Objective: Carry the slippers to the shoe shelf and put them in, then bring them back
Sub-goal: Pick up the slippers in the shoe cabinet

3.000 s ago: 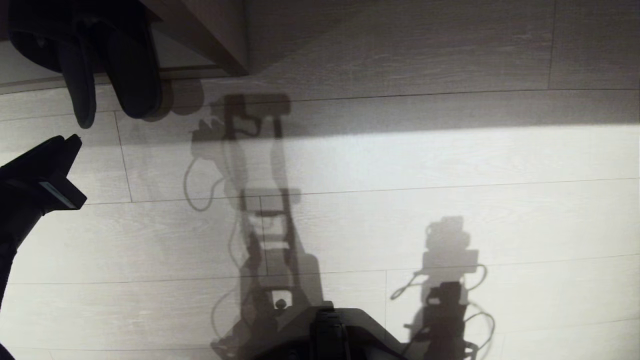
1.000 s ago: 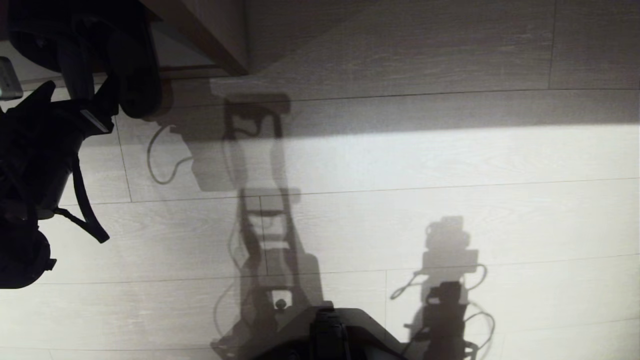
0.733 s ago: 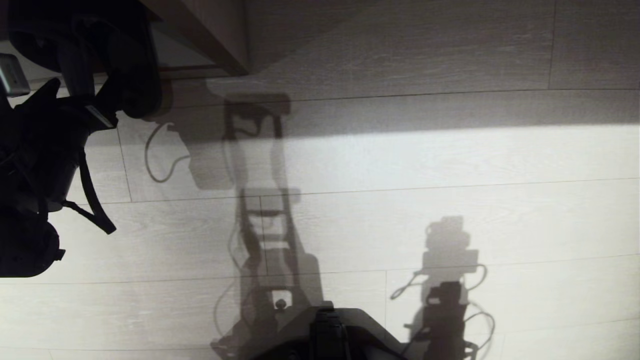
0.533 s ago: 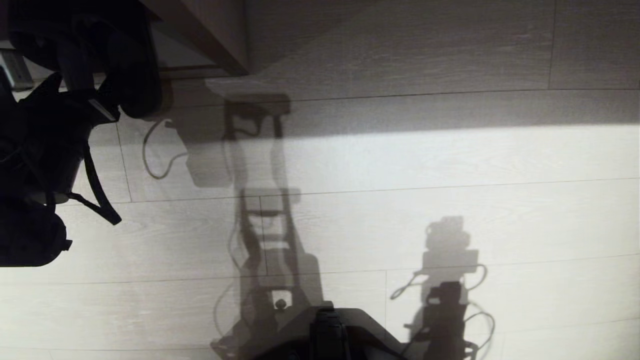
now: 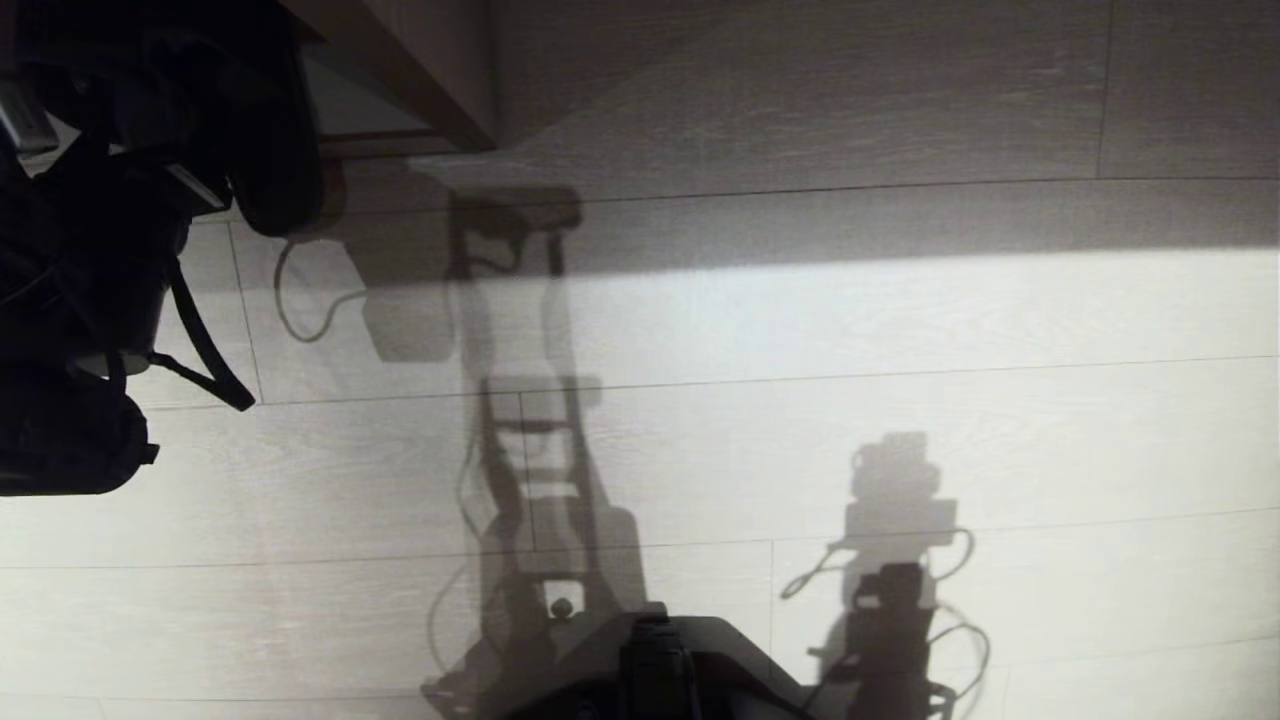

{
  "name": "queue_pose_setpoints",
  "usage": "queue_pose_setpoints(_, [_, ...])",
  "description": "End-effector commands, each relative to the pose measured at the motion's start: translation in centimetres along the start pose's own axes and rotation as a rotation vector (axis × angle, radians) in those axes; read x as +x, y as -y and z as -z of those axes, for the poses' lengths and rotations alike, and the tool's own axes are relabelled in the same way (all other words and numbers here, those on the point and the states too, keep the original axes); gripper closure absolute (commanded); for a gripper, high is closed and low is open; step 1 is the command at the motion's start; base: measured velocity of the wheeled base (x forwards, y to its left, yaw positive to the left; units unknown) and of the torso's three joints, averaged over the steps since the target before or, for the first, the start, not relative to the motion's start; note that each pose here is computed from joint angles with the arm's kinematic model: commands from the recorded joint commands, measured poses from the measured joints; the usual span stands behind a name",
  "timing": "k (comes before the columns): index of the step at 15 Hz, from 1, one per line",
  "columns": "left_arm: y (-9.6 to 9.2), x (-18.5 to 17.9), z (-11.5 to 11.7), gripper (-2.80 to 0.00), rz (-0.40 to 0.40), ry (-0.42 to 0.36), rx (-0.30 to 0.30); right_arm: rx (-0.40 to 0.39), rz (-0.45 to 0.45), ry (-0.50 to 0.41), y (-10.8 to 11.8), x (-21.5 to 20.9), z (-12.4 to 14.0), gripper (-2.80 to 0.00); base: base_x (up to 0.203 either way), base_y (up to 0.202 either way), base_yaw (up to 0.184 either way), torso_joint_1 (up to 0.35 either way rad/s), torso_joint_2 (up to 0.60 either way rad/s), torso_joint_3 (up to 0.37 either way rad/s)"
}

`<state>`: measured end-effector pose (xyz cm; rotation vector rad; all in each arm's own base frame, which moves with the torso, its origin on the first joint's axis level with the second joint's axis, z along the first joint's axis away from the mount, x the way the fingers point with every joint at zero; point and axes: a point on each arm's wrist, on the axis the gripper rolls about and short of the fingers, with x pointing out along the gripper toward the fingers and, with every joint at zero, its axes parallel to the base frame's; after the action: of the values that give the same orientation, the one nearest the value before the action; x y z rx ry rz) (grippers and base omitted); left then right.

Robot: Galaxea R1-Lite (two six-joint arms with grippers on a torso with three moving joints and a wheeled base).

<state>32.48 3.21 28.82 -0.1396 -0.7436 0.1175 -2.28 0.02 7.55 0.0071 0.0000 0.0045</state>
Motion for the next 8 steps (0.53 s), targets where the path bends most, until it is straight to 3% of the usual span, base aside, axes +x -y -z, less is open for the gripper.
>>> queue_pose_setpoints(1, [0.0, 0.9, 0.2, -2.8, 0.002, 0.035, -0.009, 0.001, 0.0, 0.002, 0.0, 0.0, 0.0, 0.0, 0.0, 0.0, 0.0, 0.0, 0.0, 0.0])
queue_pose_setpoints(8, [-0.1, 3.0, 1.8, -2.8, 0.001, 0.078, -0.016, 0.001, 0.0, 0.002, 0.0, 0.0, 0.0, 0.0, 0.0, 0.0, 0.0, 0.0, 0.0, 0.0])
